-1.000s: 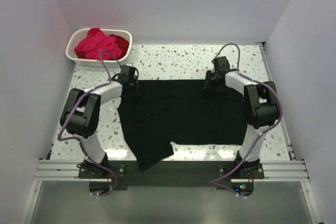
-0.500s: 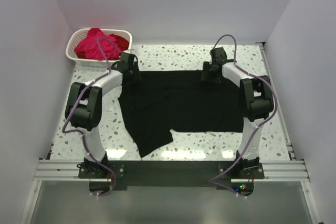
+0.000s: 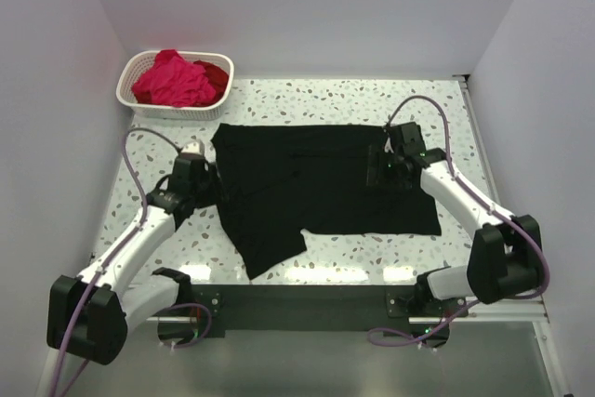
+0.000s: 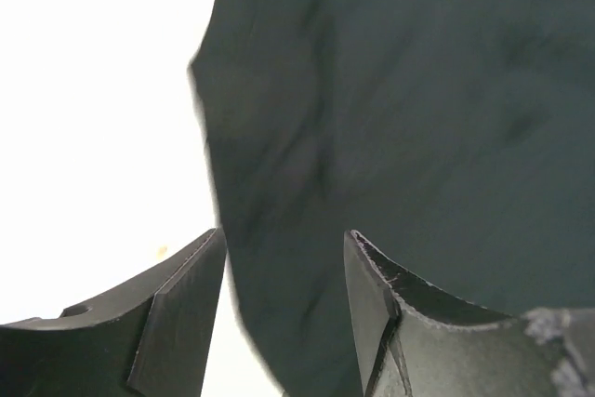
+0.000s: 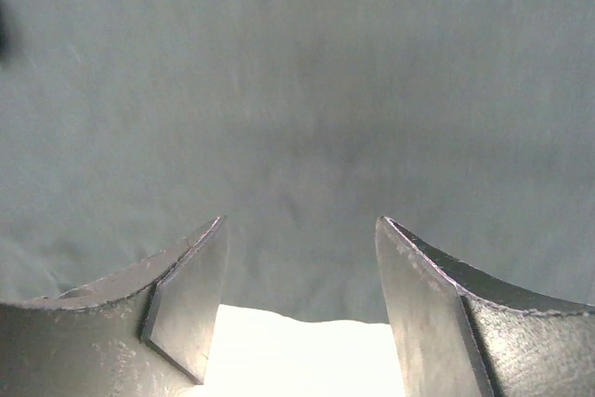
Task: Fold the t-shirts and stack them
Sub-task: Fold the tshirt
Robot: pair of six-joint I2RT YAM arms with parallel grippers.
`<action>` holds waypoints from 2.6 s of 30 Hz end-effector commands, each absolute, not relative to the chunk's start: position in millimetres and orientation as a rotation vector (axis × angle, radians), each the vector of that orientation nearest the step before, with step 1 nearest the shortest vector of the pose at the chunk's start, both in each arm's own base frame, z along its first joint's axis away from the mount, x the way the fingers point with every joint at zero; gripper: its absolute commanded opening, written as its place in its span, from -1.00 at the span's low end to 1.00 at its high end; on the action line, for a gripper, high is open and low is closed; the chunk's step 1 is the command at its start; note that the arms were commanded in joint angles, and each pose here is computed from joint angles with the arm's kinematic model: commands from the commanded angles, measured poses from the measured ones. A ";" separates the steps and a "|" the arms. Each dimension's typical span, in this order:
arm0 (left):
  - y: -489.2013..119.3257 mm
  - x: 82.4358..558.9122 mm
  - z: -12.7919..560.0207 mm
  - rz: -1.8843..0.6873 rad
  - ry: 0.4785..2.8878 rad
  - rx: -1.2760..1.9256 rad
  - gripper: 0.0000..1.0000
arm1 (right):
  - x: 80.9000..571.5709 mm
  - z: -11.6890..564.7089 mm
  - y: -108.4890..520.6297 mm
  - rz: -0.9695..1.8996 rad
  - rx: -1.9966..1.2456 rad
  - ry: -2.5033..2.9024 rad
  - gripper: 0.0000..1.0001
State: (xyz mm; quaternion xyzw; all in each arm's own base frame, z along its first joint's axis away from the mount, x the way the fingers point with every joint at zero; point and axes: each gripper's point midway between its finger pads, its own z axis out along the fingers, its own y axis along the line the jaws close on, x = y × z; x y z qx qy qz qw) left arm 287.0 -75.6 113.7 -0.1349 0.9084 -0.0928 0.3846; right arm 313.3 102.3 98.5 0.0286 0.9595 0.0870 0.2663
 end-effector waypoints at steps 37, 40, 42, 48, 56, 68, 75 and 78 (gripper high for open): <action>-85.8 221.9 9.8 -0.286 2.611 -0.468 -1.00 | 238.2 59.1 -4.0 -0.062 0.619 2.694 0.36; -84.8 222.9 15.8 -0.293 2.582 -0.471 -1.00 | 225.5 51.0 -29.7 -0.100 0.804 2.687 0.33; -83.3 223.9 21.4 -0.290 2.559 -0.485 -1.00 | 216.1 45.7 -38.4 -0.141 0.898 2.671 0.23; -82.1 228.2 32.8 -0.296 2.517 -0.470 -1.00 | 199.2 42.6 -56.5 -0.213 1.092 2.666 0.20; -86.8 228.7 32.7 -0.332 2.510 -0.456 -1.00 | 185.2 24.1 -57.1 -0.245 1.211 2.748 0.03; -90.6 231.0 36.5 -0.367 2.488 -0.449 -1.00 | 188.8 4.9 -69.0 -0.170 1.329 2.697 -0.14; -88.7 231.4 37.1 -0.350 2.492 -0.452 -1.00 | 194.2 2.6 -71.4 -0.122 1.336 2.690 -0.45; -87.7 231.2 37.3 -0.341 2.495 -0.451 -1.00 | 192.8 4.6 -72.6 -0.132 1.329 2.691 -0.78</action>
